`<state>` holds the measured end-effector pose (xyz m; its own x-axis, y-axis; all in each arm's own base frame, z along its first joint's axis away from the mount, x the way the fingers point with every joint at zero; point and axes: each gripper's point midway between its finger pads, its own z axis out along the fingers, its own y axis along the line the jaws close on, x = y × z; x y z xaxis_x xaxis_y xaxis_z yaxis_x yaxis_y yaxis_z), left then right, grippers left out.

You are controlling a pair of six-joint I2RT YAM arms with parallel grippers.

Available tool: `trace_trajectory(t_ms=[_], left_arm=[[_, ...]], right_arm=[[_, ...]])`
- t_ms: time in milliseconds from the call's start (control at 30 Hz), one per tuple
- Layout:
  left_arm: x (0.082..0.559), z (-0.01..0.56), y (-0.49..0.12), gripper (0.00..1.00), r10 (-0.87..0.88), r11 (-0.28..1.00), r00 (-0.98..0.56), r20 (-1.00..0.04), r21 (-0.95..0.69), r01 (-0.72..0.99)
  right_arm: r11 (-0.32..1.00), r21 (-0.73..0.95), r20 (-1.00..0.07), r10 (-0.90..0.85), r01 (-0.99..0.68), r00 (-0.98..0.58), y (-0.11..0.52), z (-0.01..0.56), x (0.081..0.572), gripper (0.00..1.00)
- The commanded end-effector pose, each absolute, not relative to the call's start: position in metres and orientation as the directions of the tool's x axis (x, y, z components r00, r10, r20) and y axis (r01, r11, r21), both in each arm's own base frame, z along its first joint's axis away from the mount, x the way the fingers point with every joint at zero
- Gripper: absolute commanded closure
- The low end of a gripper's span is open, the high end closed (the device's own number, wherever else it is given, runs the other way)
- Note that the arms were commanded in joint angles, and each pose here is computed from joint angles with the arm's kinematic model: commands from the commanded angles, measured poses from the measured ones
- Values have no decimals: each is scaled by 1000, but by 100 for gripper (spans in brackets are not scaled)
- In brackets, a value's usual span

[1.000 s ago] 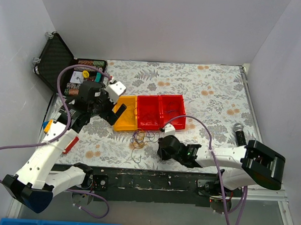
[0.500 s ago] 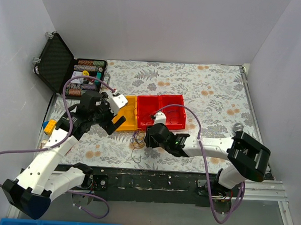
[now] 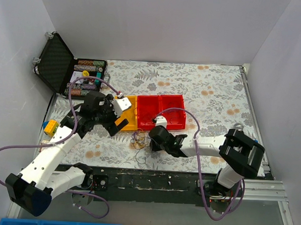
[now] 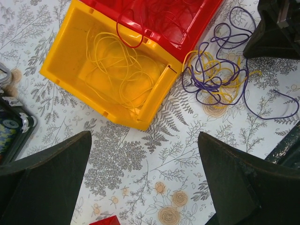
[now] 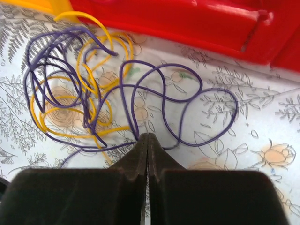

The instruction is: Untangle the cables

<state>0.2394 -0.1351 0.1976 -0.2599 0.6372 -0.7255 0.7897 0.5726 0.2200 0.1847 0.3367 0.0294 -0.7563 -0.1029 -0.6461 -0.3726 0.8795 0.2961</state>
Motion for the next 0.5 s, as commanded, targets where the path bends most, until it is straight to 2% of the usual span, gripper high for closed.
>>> trace_trajectory(t_ms=[0, 300, 467], left_arm=[[240, 190, -147, 2, 648, 512, -208, -733, 218, 831], [234, 184, -172, 2, 662, 435, -157, -733, 205, 877], [215, 177, -198, 2, 684, 339, -92, -724, 204, 918]], right_arm=[[883, 304, -606, -111, -358, -788, 314, 17, 167, 99], [920, 260, -537, -115, -294, -835, 244, -2, 130, 99], [927, 235, -532, -129, -292, -837, 218, 4, 119, 99]])
